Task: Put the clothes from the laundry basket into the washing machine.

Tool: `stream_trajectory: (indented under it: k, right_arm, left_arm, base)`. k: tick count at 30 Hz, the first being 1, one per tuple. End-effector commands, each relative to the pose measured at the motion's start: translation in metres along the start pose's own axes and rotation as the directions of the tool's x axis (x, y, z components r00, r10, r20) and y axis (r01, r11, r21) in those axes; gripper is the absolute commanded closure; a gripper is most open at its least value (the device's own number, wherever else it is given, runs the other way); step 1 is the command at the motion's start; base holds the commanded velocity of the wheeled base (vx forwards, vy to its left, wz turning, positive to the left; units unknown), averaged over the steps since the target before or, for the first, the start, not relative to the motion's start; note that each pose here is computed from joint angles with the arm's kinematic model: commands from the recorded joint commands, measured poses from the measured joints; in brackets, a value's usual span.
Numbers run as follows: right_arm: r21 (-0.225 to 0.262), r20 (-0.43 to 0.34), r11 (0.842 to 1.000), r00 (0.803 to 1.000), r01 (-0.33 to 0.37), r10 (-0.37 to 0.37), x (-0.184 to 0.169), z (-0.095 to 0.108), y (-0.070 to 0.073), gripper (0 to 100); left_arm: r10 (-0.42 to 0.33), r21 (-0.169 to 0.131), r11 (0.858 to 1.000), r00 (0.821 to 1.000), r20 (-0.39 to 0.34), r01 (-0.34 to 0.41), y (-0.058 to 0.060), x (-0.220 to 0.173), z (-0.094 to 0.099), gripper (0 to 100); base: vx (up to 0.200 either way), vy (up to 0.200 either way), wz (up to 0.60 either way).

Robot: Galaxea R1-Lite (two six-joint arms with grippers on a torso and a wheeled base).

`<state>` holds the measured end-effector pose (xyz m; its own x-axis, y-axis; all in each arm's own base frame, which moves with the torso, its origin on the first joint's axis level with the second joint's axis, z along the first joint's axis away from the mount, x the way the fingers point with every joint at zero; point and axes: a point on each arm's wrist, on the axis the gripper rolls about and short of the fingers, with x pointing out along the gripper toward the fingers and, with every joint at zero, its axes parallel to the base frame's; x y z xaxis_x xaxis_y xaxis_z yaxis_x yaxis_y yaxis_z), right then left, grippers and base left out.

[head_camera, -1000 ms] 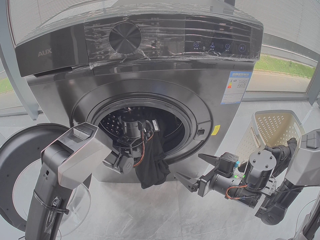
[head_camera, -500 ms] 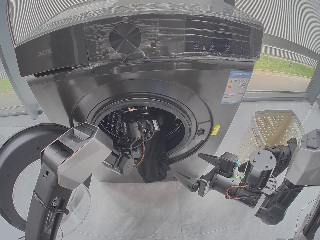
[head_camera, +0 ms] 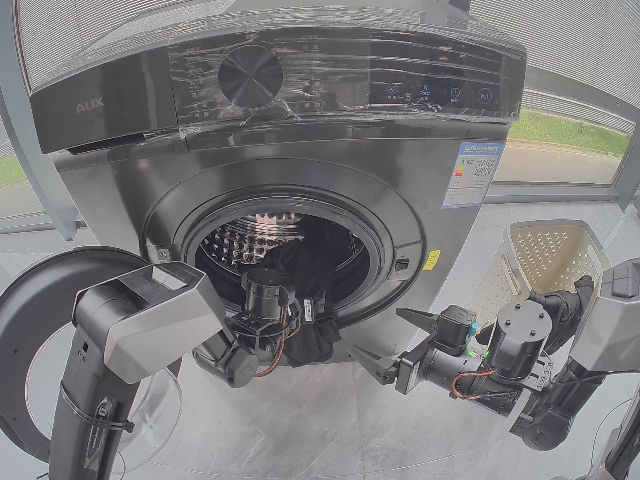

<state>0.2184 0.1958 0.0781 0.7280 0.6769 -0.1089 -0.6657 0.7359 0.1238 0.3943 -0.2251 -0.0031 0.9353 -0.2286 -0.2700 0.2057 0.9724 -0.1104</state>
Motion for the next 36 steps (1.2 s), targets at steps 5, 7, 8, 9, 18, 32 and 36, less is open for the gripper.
stream_trajectory:
  k: [5,7,8,9,18,32,36]
  right_arm:
    - [0.0,0.0,1.0,1.0,0.0,0.0,0.001,0.0,0.0,0]
    - [0.0,0.0,1.0,1.0,0.002,-0.002,0.0,0.0,-0.001,0]
    - [0.0,0.0,1.0,1.0,0.002,-0.002,0.0,0.0,-0.001,0]
    - [0.0,-0.006,1.0,1.0,0.001,-0.001,0.0,-0.002,-0.001,0]
    - [0.0,-0.012,1.0,1.0,0.0,0.0,-0.001,-0.003,0.0,0]
    - [0.0,-0.008,1.0,1.0,0.0,0.0,0.0,-0.002,0.0,0]
    - [0.0,-0.009,1.0,1.0,0.0,0.0,0.0,-0.002,0.0,0]
  left_arm:
    - [0.019,0.022,1.0,0.999,-0.032,-0.019,0.004,0.014,-0.023,0]
    - [0.019,0.018,1.0,1.0,-0.024,-0.019,0.004,0.017,-0.023,100]
    - [0.019,0.018,1.0,1.0,-0.024,-0.019,0.004,0.017,-0.023,100]
    - [0.021,0.008,1.0,1.0,-0.003,-0.021,0.003,0.02,-0.017,100]
    - [0.035,-0.13,0.991,0.979,0.203,-0.008,-0.004,0.038,0.036,100]
    - [0.079,-0.173,0.985,0.94,0.333,-0.022,-0.004,0.05,0.055,100]
    - [0.076,-0.177,0.984,0.933,0.351,-0.014,-0.005,0.05,0.053,0]
  base:
    - [0.0,0.0,0.0]
    - [0.0,0.0,0.0]
    - [0.0,0.0,0.0]
    - [0.0,0.0,0.0]
    - [0.0,0.0,0.0]
    - [0.0,0.0,0.0]
    - [0.0,0.0,0.0]
